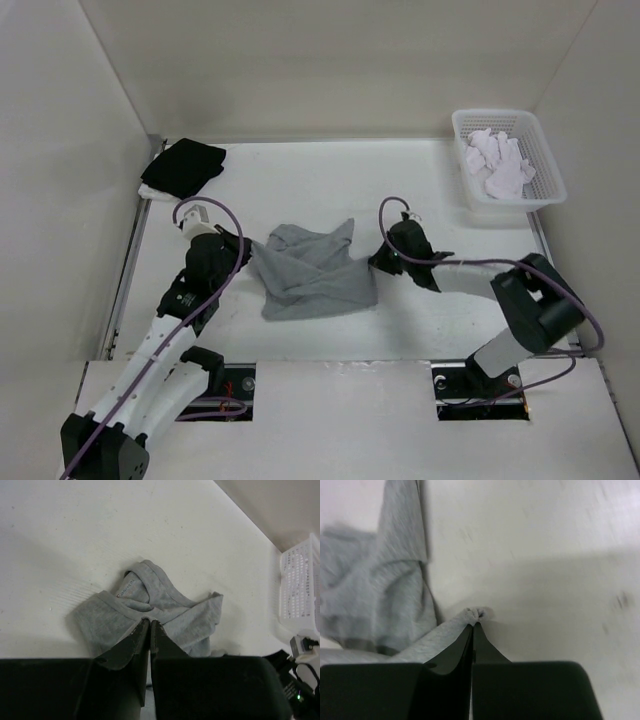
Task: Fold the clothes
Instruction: Flatten the tank top out
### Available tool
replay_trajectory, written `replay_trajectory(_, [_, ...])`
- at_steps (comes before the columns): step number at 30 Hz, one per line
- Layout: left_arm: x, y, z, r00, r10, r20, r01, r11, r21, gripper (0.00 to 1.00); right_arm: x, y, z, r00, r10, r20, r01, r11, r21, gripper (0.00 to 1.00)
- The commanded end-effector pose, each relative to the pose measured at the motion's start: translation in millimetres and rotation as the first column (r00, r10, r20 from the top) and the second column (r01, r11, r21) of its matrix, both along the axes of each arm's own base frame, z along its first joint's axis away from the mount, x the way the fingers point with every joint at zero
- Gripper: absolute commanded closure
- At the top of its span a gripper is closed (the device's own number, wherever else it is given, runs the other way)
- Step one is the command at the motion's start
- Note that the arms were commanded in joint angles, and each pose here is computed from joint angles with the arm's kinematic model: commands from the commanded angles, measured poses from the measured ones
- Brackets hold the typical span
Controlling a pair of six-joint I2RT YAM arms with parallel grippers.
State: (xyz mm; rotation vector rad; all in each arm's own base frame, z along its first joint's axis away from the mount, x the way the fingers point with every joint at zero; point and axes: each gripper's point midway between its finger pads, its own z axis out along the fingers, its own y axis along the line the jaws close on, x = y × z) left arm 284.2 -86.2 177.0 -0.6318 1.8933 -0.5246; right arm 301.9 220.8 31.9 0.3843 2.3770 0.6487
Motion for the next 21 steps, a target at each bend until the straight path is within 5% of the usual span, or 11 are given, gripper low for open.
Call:
replay_trajectory(1, [11.3,-4.8,12.6,0.998,0.006,0.058,-0.004,0.999,-0.034,0.99,83.0,25.9,66.5,0.969,-0.008,0.249,-0.024,0.992,0.124,1.0])
replay_trajectory(5, [24.8,-11.7,24.6,0.996,0.01,0.086,-0.005,0.998,-0.059,0.99,132.4,20.4,87.9,0.967,-0.047,0.249,0.012,0.99,0.14,0.89])
replay_trajectory(8, [25.2,-13.8,18.7,0.997,0.007,0.075,-0.003,0.998,-0.056,0.99,114.7,0.3,81.0,0.971,-0.064,0.231,0.044,0.995,0.088,0.62])
replay_trajectory(10, [22.9,-8.9,9.7,0.998,0.017,0.062,-0.013,0.999,-0.049,0.99,88.9,-21.2,72.7,0.967,-0.1,0.234,0.088,0.994,0.061,0.52])
replay_trajectory(15, [18.7,-0.2,-8.2,0.999,0.03,0.031,-0.029,0.999,-0.037,0.99,44.5,-41.0,56.8,0.961,-0.108,0.256,0.089,0.992,0.084,0.49])
replay_trajectory(21, [18.7,-3.1,-12.6,1.0,0.015,0.024,-0.014,0.999,-0.043,0.98,53.3,-20.8,58.6,0.963,-0.028,0.269,-0.016,0.987,0.158,0.55])
